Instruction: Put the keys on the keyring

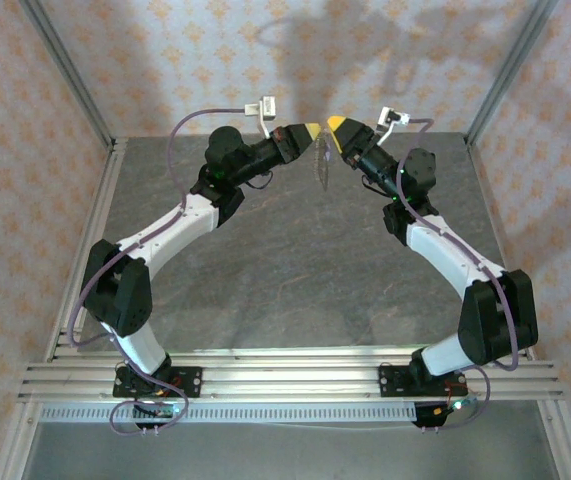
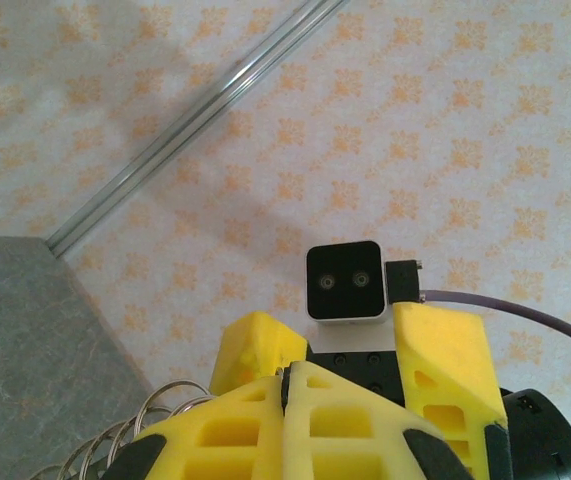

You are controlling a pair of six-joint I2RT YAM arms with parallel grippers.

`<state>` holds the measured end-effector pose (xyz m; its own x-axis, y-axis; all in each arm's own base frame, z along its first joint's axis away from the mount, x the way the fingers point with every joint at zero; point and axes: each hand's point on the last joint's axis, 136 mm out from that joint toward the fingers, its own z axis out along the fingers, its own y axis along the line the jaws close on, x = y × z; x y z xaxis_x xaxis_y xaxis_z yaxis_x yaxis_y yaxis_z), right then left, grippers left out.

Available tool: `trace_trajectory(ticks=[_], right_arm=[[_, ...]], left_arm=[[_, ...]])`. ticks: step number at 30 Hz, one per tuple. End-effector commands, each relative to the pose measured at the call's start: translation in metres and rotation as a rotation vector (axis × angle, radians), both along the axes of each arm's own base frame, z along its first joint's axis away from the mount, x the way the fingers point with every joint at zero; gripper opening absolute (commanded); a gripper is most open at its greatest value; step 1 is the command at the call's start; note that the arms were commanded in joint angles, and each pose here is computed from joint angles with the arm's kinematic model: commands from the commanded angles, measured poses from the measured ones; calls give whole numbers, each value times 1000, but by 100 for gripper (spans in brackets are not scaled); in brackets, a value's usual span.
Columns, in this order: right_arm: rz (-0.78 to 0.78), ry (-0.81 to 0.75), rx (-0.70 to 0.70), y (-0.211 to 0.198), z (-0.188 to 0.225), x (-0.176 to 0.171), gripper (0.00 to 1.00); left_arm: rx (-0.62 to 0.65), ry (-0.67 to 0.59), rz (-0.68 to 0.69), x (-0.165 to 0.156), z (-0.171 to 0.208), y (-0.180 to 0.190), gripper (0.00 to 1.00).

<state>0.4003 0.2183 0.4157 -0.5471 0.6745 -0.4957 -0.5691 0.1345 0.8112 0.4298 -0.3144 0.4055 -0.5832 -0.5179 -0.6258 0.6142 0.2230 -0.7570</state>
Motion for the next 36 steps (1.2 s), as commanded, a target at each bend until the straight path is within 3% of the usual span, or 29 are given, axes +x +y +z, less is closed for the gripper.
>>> trace_trajectory(ticks=[1, 16, 24, 36], right_arm=[[-4, -42, 5, 1, 3, -3, 47], [70, -45, -6, 16, 0, -8, 41], [72, -41, -8, 17, -2, -9, 21], [59, -28, -23, 14, -11, -14, 26]], left_arm=[[-65, -94, 14, -13, 40, 9, 0], [-67, -97, 17, -13, 40, 9, 0], [-65, -95, 21, -12, 39, 9, 0], [-59, -98, 33, -11, 40, 11, 0]])
